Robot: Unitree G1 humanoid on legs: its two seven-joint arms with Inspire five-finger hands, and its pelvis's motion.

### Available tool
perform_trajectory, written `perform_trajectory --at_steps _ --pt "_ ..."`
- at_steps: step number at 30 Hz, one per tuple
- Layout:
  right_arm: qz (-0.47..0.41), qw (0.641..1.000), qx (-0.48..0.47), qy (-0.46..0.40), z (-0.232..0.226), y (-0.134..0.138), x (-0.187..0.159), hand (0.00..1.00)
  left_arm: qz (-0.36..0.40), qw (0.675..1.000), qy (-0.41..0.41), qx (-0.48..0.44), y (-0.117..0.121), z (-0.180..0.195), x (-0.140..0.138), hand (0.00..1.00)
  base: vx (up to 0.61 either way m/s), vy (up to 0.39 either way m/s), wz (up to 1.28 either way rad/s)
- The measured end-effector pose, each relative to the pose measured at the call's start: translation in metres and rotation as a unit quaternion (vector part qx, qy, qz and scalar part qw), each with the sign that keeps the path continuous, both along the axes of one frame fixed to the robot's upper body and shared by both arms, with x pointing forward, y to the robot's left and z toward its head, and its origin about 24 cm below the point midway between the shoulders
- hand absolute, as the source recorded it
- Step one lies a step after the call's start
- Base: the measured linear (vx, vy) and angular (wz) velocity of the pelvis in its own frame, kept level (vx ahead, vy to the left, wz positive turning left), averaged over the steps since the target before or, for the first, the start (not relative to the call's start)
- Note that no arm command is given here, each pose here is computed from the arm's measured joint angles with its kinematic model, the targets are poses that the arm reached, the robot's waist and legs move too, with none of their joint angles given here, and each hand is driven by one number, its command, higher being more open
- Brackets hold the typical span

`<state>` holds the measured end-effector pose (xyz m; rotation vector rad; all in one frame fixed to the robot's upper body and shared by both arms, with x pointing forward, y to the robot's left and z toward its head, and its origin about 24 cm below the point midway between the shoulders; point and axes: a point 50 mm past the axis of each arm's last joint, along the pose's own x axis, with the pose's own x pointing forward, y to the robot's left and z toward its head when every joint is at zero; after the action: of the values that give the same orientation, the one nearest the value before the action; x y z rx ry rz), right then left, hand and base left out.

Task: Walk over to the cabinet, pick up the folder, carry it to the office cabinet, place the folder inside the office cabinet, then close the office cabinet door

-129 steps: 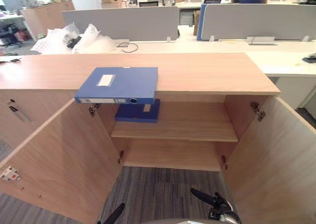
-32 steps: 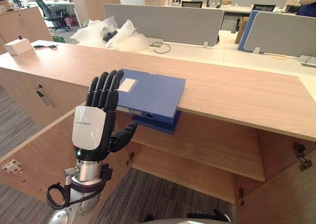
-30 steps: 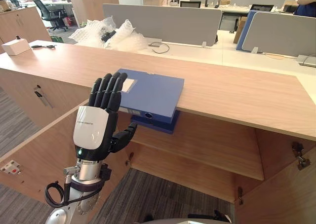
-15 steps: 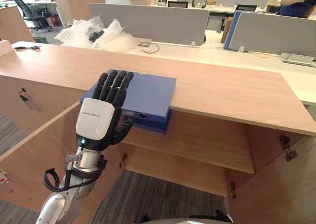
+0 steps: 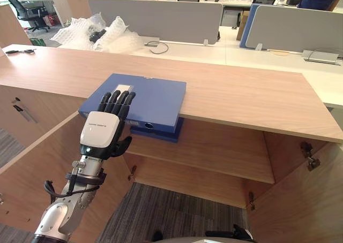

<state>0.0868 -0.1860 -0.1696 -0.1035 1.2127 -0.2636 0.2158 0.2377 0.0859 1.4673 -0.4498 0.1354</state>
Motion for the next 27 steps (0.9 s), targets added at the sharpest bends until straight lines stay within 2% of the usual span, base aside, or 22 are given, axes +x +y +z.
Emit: perform_trajectory --at_steps 6,14,20,27 --pt "0.000 1.000 0.000 -0.001 0.000 0.000 0.000 1.00 0.026 1.000 0.015 0.005 0.009 -0.005 0.008 1.00 0.00 0.004 -0.08" --pt "0.001 1.000 0.004 -0.001 0.000 0.000 -0.001 1.00 0.036 0.999 -0.008 0.009 0.012 0.006 0.016 1.00 -0.03 0.016 -0.08" --pt "0.011 1.000 -0.001 -0.007 0.001 0.000 0.003 1.00 0.037 0.997 -0.043 0.047 0.014 0.024 0.028 1.00 0.00 0.008 -0.03" --pt "0.011 1.000 0.000 -0.009 0.001 0.001 0.004 1.00 0.048 0.996 -0.042 0.069 0.021 0.023 0.031 1.00 -0.02 0.011 -0.10"
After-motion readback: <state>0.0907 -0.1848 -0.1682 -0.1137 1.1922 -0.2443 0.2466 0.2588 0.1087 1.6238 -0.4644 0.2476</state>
